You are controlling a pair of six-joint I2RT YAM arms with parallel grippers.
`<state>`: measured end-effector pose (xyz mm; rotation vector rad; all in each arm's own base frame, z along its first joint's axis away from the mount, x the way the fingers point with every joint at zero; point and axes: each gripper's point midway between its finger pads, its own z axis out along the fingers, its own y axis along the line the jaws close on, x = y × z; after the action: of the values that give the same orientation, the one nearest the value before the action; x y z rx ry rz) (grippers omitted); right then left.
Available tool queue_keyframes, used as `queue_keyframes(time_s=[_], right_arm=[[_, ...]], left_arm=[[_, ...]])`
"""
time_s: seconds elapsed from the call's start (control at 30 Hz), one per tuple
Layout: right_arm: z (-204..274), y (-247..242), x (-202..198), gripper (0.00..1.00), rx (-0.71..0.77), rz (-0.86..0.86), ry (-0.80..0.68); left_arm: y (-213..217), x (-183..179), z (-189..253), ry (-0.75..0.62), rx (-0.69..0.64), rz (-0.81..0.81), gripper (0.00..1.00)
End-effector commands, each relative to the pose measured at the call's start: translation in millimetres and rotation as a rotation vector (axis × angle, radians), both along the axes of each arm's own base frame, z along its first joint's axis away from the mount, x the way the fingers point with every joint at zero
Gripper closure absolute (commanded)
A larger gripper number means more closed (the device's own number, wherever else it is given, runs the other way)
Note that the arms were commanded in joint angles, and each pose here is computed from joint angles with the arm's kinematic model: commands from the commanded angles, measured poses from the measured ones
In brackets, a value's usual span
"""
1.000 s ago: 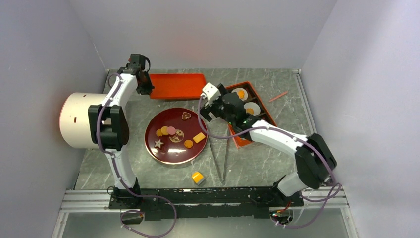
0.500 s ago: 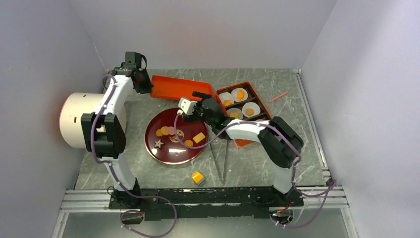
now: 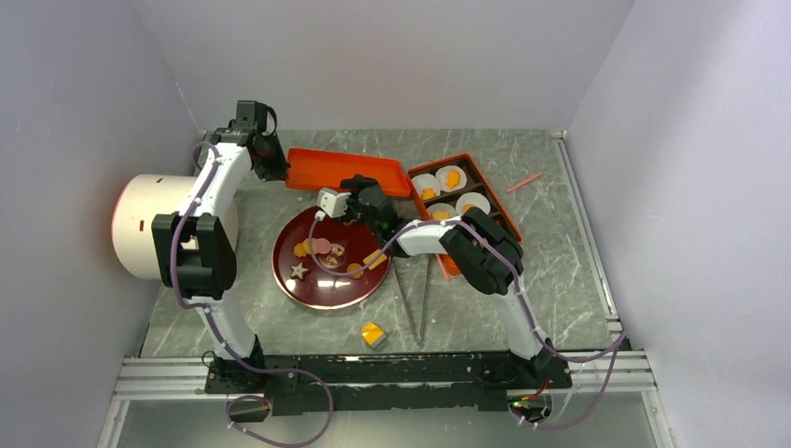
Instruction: Pack the cookies
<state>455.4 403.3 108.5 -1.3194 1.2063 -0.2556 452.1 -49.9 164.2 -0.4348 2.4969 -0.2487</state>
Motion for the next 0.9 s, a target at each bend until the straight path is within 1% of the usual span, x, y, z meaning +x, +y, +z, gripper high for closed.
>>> queue_keyframes(time_s=[0.0, 0.2, 0.23, 0.37, 0.4, 0.43, 0.57, 0.67, 0.73, 0.83, 0.87], right_arm=[[43, 14, 12, 0.39, 0.075, -0.003, -0.106], [55, 16, 12, 0.65, 0.071, 0.001, -0.119], [61, 16, 11, 0.71, 0.077, 0.004, -0.126], [91, 15, 6, 0.89, 0.106, 0.017, -0.159], [100, 14, 5, 0.92, 0.116, 0.019, -0.169], [109, 14, 3, 0.93, 0.125, 0.022, -0.18], [143, 6, -6, 0.95, 0.162, 0.022, -0.234], [173, -2, -15, 0.95, 0.208, 0.021, -0.257], [188, -7, -20, 0.96, 0.241, 0.019, -0.253], [204, -17, -29, 0.97, 0.298, 0.018, -0.224], [208, -20, -32, 0.97, 0.311, 0.017, -0.212]], left_arm=[[-12, 3, 39, -0.11, -0.047, -0.032, 0.95], [-16, 3, 48, -0.138, -0.055, -0.063, 0.95], [-17, 3, 53, -0.15, -0.056, -0.072, 0.95], [-15, 2, 76, -0.206, -0.038, -0.086, 0.95], [-14, 2, 83, -0.222, -0.033, -0.088, 0.95], [-14, 0, 91, -0.242, -0.028, -0.092, 0.92], [-8, -6, 135, -0.347, 0.008, -0.09, 0.72], [-2, -17, 180, -0.47, 0.036, -0.086, 0.56], [2, -26, 210, -0.56, 0.054, -0.075, 0.41], [6, -45, 247, -0.701, 0.078, -0.076, 0.25], [7, -51, 259, -0.739, 0.085, -0.075, 0.22]])
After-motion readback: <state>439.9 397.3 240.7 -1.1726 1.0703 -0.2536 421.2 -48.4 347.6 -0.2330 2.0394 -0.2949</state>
